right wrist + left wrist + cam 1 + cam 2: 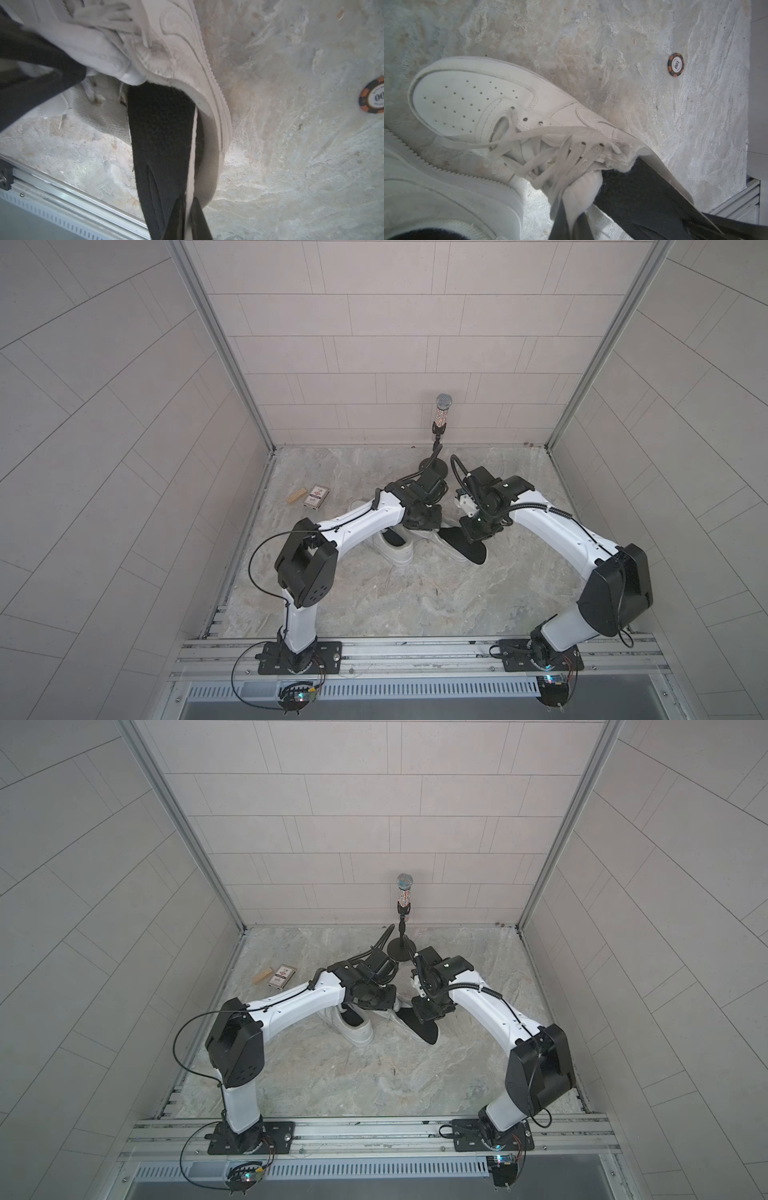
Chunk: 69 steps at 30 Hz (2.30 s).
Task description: Insert the insole into the shoe
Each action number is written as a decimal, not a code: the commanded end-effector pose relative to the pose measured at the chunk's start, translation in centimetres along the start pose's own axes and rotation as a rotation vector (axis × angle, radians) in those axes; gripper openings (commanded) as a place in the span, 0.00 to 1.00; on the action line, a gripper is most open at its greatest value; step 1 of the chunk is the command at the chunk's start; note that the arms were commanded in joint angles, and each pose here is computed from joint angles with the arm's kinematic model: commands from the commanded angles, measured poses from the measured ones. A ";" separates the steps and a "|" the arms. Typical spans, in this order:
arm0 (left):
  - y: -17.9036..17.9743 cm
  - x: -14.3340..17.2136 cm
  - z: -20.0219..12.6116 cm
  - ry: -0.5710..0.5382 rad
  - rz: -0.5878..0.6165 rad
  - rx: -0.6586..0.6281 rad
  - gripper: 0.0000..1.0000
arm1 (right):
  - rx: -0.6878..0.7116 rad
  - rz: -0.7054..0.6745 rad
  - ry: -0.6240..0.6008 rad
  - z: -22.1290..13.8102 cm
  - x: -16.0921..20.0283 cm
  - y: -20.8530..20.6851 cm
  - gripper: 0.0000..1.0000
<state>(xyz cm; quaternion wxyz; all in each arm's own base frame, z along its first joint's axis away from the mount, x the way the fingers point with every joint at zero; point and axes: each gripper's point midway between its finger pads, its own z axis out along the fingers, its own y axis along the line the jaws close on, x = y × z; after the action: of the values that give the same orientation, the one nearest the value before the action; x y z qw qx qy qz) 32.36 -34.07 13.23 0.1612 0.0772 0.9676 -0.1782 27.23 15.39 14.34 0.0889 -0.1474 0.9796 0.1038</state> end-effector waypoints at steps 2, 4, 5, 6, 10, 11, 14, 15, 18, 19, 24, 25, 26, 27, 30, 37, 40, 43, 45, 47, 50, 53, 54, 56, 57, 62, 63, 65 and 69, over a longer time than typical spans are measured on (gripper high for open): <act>-0.7 -1.1 -1.1 -0.044 -0.037 0.006 0.00 | -0.105 0.016 -0.114 0.0 -1.8 1.9 0.10; -0.9 -1.3 -1.3 -0.048 -0.042 0.010 0.00 | -0.142 -0.052 -0.071 0.1 -1.0 3.0 0.09; -0.8 -1.2 -1.2 -0.047 -0.046 0.006 0.00 | -0.148 -0.082 -0.044 0.0 -0.4 3.3 0.09; -0.8 -1.2 -1.2 -0.047 -0.049 0.006 0.00 | -0.151 -0.100 -0.024 -0.1 -0.1 3.5 0.09; -1.4 -1.1 -0.9 -0.045 -0.065 0.050 0.00 | -0.027 -0.094 0.000 0.9 0.3 1.2 0.09; -1.7 -1.1 -0.9 -0.043 -0.092 0.066 0.00 | 0.010 -0.070 0.007 1.4 0.3 0.5 0.13; -1.9 -1.1 -1.2 -0.051 -0.111 0.081 0.00 | 0.054 0.007 0.024 2.3 0.1 -0.5 0.26; -1.8 -1.1 -1.2 -0.054 -0.118 0.079 0.00 | 0.048 0.042 0.014 2.6 -0.1 -0.4 0.27; -1.6 -1.1 -1.4 -0.065 -0.128 0.074 0.00 | -0.018 0.118 -0.041 3.1 -0.9 0.6 0.31; -1.6 -1.1 -1.4 -0.068 -0.127 0.070 0.00 | -0.046 0.142 -0.056 3.2 -1.0 0.9 0.31; -1.8 -0.7 -1.5 -0.071 -0.110 0.065 0.00 | -0.064 0.198 -0.057 4.6 -0.9 1.2 0.34; -1.9 -0.7 -1.5 -0.070 -0.108 0.066 0.00 | -0.056 0.201 -0.047 4.9 -0.8 1.0 0.34; -2.1 -0.6 -1.5 -0.072 -0.104 0.070 0.00 | -0.045 0.204 -0.039 5.3 -0.7 0.8 0.34; -2.3 -0.7 -1.7 -0.077 -0.102 0.075 0.00 | -0.035 0.206 -0.035 5.7 -0.7 0.7 0.33; -2.4 -0.6 -1.8 -0.084 -0.102 0.079 0.00 | -0.027 0.195 -0.022 6.3 -0.5 0.8 0.24; -1.8 -0.8 -2.1 -0.107 -0.099 0.053 0.00 | -0.086 0.097 -0.115 5.1 -1.1 2.3 0.08; -1.8 -0.9 -2.2 -0.116 -0.100 0.055 0.00 | -0.082 0.004 -0.150 4.8 -1.3 2.9 0.08; -2.2 -1.1 -2.1 -0.113 -0.099 0.070 0.00 | -0.074 -0.112 -0.177 5.0 -1.1 3.6 0.07; -2.3 -1.1 -2.1 -0.110 -0.103 0.074 0.00 | -0.068 -0.189 -0.225 4.9 -1.1 4.0 0.07; -2.3 -1.0 -2.2 -0.112 -0.102 0.077 0.00 | -0.054 -0.225 -0.248 4.9 -1.0 3.8 0.07; -2.0 -0.9 -2.1 -0.111 -0.106 0.069 0.00 | -0.073 -0.269 -0.292 4.3 -1.0 4.1 0.05; -1.9 -1.1 -2.3 -0.120 -0.119 0.065 0.00 | -0.106 -0.278 -0.354 3.4 -1.0 4.6 0.05; -2.0 -1.1 -2.3 -0.125 -0.119 0.067 0.00 | -0.121 -0.282 -0.366 3.5 -0.8 4.8 0.05; -2.1 -1.3 -2.5 -0.130 -0.114 0.074 0.00 | -0.093 -0.285 -0.370 4.2 -0.4 4.2 0.04; -2.2 -1.4 -2.5 -0.133 -0.112 0.079 0.00 | -0.079 -0.294 -0.359 4.6 -0.2 4.0 0.04; -2.5 -1.4 -2.2 -0.127 -0.115 0.096 0.00 | -0.132 -0.398 -0.390 3.3 0.5 5.5 0.04; -2.4 -1.4 -2.1 -0.125 -0.118 0.094 0.00 | -0.131 -0.397 -0.399 3.2 0.5 5.5 0.04; -2.6 -1.5 -2.3 -0.133 -0.119 0.102 0.00 | -0.082 -0.375 -0.342 3.7 0.7 4.4 0.05; -2.7 -1.7 -2.7 -0.146 -0.127 0.112 0.00 | -0.002 -0.309 -0.261 5.3 0.8 2.8 0.13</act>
<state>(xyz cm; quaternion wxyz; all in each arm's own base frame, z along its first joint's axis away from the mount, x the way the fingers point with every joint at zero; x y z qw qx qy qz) 31.33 -34.85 13.33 0.1631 0.0205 0.9652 -0.2032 27.54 19.51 11.39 0.2750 -0.2647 0.9149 0.1316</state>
